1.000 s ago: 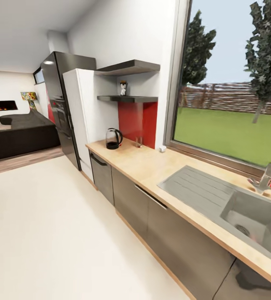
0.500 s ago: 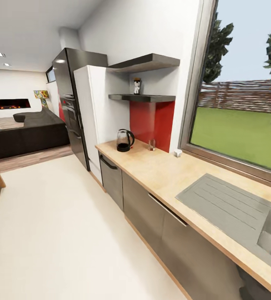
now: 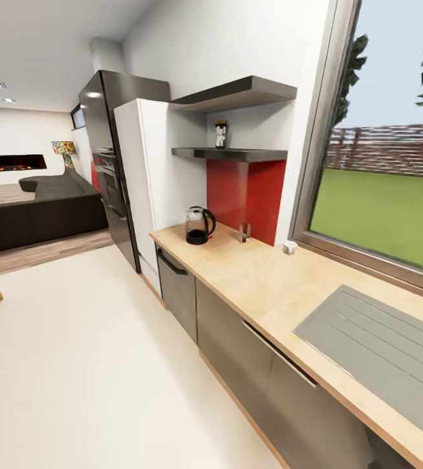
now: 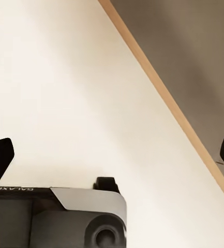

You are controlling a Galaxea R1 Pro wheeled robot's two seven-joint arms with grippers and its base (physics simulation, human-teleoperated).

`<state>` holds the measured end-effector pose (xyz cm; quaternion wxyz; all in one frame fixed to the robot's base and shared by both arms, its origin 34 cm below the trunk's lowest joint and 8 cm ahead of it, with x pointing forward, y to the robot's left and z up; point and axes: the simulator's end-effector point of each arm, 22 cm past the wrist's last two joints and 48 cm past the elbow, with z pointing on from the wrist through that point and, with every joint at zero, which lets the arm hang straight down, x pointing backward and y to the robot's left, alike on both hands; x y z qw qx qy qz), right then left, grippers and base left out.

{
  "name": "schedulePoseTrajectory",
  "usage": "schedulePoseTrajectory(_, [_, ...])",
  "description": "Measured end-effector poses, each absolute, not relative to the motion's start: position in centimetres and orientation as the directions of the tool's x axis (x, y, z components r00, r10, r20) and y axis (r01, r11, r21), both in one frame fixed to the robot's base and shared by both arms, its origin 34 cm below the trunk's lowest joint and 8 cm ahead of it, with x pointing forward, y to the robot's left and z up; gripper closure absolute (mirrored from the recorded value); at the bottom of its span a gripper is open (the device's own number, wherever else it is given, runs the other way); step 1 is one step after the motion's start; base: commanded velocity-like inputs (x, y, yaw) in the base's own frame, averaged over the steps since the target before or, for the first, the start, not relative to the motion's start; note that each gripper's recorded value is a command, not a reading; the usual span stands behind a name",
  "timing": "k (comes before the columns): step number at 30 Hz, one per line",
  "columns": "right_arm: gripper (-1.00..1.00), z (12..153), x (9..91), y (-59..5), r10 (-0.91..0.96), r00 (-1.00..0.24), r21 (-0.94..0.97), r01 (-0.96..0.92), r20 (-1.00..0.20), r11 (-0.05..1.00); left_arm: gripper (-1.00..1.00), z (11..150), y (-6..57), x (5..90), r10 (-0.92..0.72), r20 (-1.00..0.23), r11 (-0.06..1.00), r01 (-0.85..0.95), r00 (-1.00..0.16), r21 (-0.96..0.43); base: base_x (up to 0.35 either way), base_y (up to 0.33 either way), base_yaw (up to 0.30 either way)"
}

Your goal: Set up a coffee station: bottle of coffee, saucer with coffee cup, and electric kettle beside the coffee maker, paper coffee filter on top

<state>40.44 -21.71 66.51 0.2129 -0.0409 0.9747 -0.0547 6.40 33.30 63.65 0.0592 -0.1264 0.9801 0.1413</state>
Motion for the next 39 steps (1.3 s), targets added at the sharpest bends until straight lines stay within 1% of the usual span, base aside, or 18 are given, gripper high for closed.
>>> schedulePoseTrajectory(39, [-1.00,66.46,40.32,-21.79,-0.103,-0.907,-0.126,-0.056,-0.409,0.990,-1.00,63.67,33.41,6.39,-0.232,-0.152,0.927,-0.266,-0.961,0.264,0.307,0.184,0.000])
